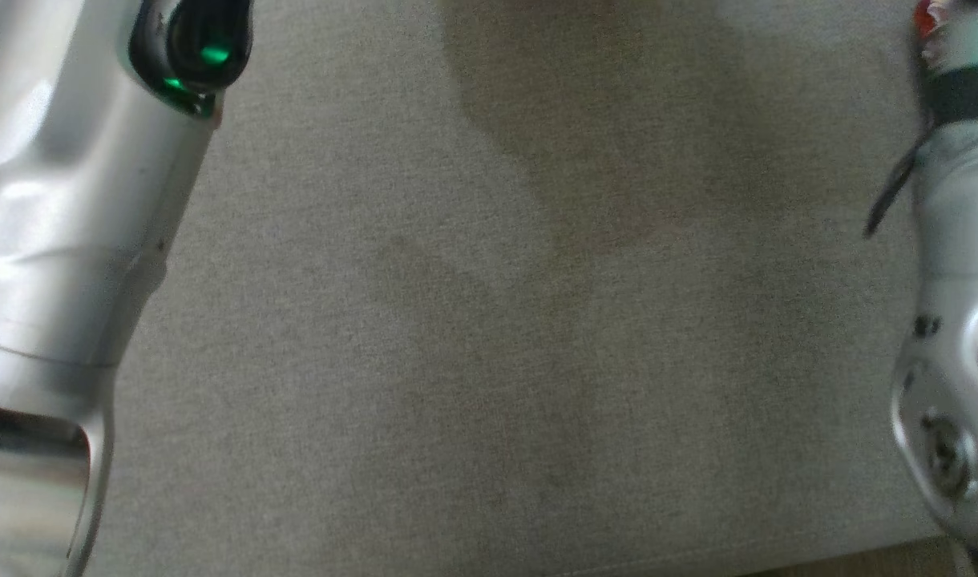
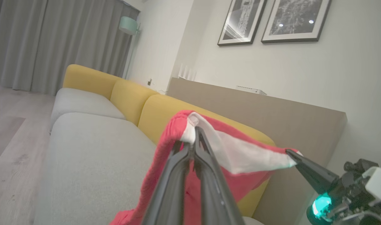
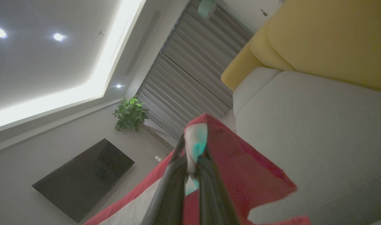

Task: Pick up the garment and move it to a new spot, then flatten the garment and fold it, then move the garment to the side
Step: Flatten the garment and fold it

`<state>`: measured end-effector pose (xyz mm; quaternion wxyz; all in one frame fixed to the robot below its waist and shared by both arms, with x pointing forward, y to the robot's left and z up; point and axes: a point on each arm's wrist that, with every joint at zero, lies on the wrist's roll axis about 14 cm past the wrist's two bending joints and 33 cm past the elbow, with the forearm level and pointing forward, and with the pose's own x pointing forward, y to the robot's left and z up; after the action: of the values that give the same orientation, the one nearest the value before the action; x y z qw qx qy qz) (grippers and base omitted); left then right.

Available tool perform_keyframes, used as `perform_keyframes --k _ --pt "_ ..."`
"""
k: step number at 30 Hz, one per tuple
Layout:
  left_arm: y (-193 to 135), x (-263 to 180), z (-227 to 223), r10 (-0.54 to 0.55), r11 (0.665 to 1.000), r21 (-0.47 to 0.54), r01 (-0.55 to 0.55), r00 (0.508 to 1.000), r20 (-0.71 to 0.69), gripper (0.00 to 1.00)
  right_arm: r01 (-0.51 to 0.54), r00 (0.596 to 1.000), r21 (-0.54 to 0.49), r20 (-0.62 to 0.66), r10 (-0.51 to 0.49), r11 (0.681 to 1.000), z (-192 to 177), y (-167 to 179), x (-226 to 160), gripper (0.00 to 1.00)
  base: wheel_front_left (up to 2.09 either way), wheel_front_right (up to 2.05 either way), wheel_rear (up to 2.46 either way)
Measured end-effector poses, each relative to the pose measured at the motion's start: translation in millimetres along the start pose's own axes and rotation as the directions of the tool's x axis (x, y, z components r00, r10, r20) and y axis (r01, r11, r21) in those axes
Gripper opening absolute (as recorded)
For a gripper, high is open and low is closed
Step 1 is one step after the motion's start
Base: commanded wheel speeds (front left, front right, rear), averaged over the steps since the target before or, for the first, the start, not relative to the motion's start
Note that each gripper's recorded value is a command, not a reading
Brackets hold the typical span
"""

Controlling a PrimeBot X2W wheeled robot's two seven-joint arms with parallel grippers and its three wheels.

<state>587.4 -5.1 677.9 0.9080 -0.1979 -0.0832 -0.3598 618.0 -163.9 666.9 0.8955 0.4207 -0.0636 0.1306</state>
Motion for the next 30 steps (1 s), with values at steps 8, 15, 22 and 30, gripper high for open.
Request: perform_keyframes --k 8,15,22,30 --pt "-3.2 -65.7 -109.1 0.007 0.973 -0.223 -0.058 0.975 -0.223 0.0 0.214 0.957 -0.008 -0.198 -0.211 0.977 -100.1 -85.9 -82.1 0.0 0.0 0.0 0.0" --pt "-66.0 -245.1 -198.5 -0.05 0.841 -0.469 -0.268 0.826 -0.561 0.0 0.433 0.811 -0.093 -0.392 -0.433 0.896 -142.8 -136.7 -256.7 0.0 0.0 0.0 0.0" --pt "-122.6 -296.9 -178.1 -0.013 0.734 -0.576 -0.359 0.841 -0.541 0.0 0.455 0.754 -0.177 -0.445 -0.483 0.873 -110.0 -103.2 -347.6 0.0 0.0 0.0 0.0" --pt "-117.5 -277.0 -156.0 0.046 0.664 -0.656 -0.359 0.895 -0.444 0.0 0.358 0.809 -0.083 -0.469 -0.354 0.93 -107.1 -81.5 -307.6 0.0 0.0 0.0 0.0"
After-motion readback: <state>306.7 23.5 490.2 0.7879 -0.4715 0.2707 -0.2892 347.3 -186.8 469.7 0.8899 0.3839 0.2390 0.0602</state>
